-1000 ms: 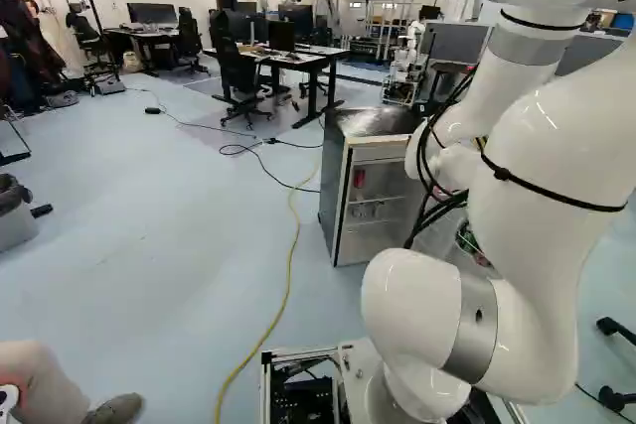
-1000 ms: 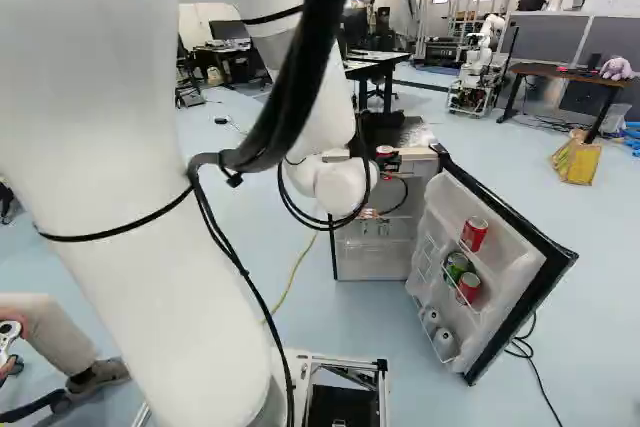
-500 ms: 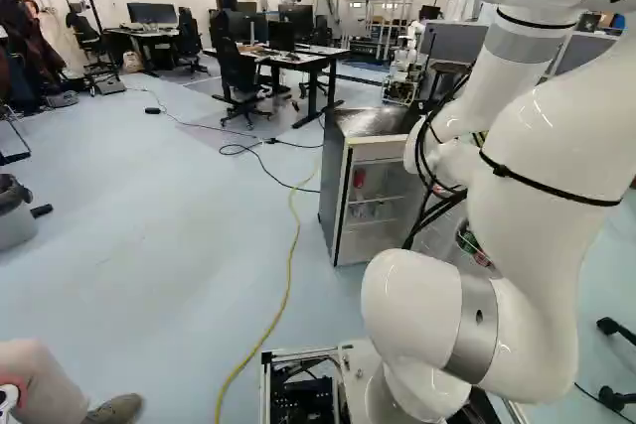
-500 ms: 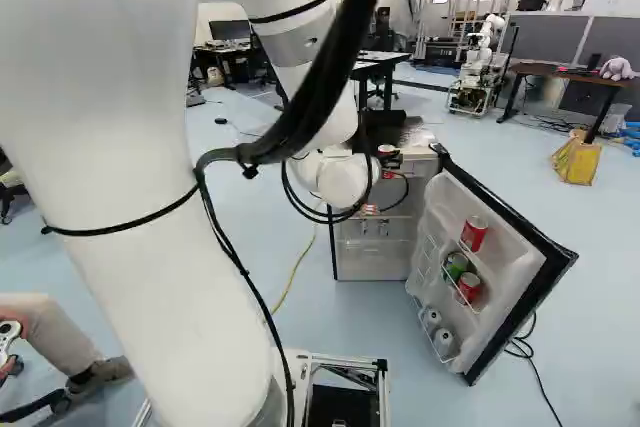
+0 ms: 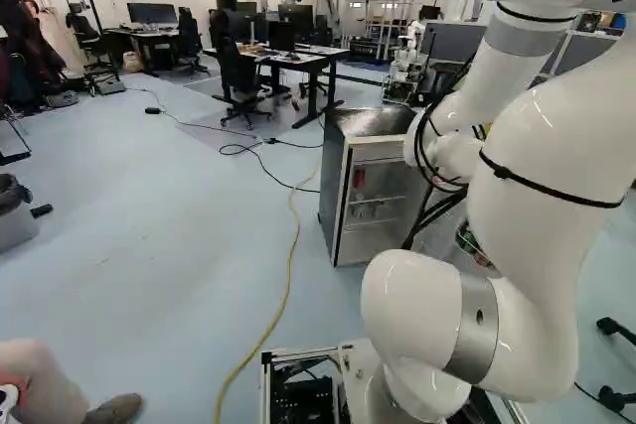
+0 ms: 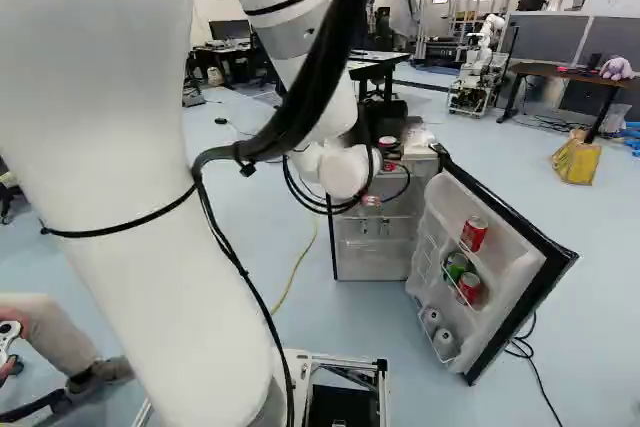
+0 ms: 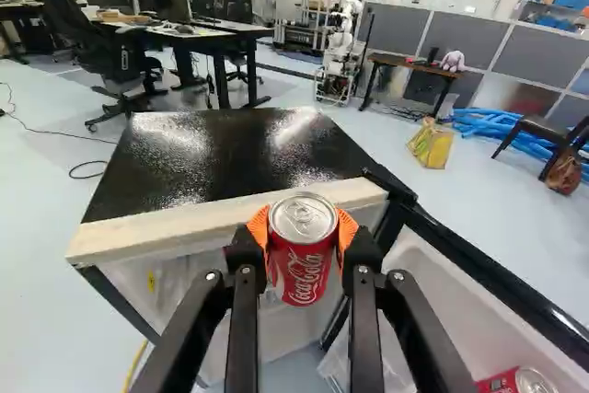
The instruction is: Grab a drink from the fridge
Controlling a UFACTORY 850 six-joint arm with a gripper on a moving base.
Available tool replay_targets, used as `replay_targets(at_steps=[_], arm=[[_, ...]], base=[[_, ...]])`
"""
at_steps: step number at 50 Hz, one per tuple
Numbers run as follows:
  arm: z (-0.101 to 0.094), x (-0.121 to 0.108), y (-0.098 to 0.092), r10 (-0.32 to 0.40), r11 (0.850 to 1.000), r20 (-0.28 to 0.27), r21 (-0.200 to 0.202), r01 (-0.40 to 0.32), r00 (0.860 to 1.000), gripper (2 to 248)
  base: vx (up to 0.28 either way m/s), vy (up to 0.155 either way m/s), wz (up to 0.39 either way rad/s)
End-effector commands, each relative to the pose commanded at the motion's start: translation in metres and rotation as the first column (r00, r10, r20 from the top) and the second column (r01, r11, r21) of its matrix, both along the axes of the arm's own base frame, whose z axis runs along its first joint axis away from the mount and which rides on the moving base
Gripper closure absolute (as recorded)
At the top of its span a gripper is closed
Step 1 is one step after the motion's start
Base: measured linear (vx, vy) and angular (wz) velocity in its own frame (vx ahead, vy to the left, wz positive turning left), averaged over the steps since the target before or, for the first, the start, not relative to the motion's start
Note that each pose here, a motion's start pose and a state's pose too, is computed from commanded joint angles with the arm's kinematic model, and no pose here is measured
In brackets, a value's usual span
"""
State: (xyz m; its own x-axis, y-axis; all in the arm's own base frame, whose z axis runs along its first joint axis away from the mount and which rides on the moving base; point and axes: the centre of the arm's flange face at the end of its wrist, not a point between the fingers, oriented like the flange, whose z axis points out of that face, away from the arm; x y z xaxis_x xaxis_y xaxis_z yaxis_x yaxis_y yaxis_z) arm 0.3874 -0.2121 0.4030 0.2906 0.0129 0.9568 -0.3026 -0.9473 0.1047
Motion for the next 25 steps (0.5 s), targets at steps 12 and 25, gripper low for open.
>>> replay_targets(at_steps=[12, 25], arm=[[0.010, 0.006, -0.001, -0.001, 1.000, 0.017, -0.008, 0.001, 1.000, 157], [0.011, 0.014, -0.003, -0.002, 1.000, 0.015, -0.005, 0.002, 1.000, 157]], base=[[0.000, 0.000, 0.000], [0.000, 0.000, 0.000]])
